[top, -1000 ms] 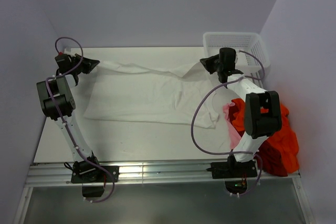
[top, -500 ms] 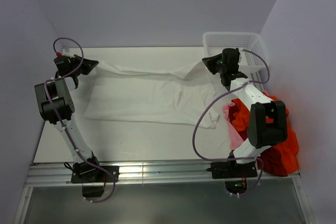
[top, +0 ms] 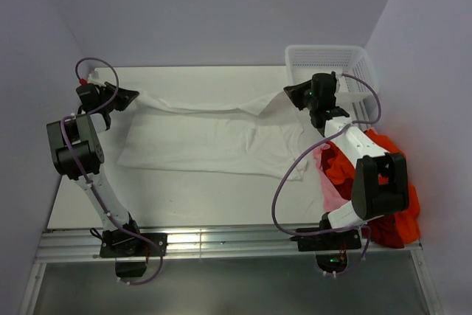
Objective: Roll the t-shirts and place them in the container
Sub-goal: Fold the tshirt
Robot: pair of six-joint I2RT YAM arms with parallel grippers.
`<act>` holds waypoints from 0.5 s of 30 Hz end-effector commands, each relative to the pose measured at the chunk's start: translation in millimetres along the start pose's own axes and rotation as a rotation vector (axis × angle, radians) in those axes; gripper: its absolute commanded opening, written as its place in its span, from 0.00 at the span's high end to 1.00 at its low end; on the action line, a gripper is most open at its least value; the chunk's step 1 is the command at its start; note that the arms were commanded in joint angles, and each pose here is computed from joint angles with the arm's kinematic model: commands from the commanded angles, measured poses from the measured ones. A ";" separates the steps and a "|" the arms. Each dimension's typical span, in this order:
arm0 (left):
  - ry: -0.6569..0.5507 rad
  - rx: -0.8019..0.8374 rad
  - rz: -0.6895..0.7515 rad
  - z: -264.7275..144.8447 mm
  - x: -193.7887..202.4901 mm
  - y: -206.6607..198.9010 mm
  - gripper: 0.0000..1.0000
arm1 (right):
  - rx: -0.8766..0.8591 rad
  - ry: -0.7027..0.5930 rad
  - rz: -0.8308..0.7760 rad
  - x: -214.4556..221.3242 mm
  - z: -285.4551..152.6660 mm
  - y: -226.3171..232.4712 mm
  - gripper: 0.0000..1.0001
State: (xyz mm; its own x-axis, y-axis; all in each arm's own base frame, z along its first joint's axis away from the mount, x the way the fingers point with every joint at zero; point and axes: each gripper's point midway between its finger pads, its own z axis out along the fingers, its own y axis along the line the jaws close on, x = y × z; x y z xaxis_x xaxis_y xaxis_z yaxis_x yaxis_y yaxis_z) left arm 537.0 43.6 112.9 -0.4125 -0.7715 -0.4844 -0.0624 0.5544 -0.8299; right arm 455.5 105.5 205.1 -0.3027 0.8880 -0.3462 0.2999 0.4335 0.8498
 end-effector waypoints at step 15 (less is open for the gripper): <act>-0.065 0.070 0.039 -28.2 -10.3 -15.9 1.00 | -0.018 -0.047 -0.038 -2.9 -30.6 -2.7 1.00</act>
State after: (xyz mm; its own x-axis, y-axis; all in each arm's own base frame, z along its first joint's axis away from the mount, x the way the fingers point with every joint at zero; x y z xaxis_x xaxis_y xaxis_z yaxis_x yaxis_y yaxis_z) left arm 519.5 45.3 103.1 -0.4069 -0.7787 -0.4775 -0.0766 0.5499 -0.8317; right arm 432.8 100.6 203.9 -0.2975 0.8834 -0.3621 0.3013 0.4468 0.8424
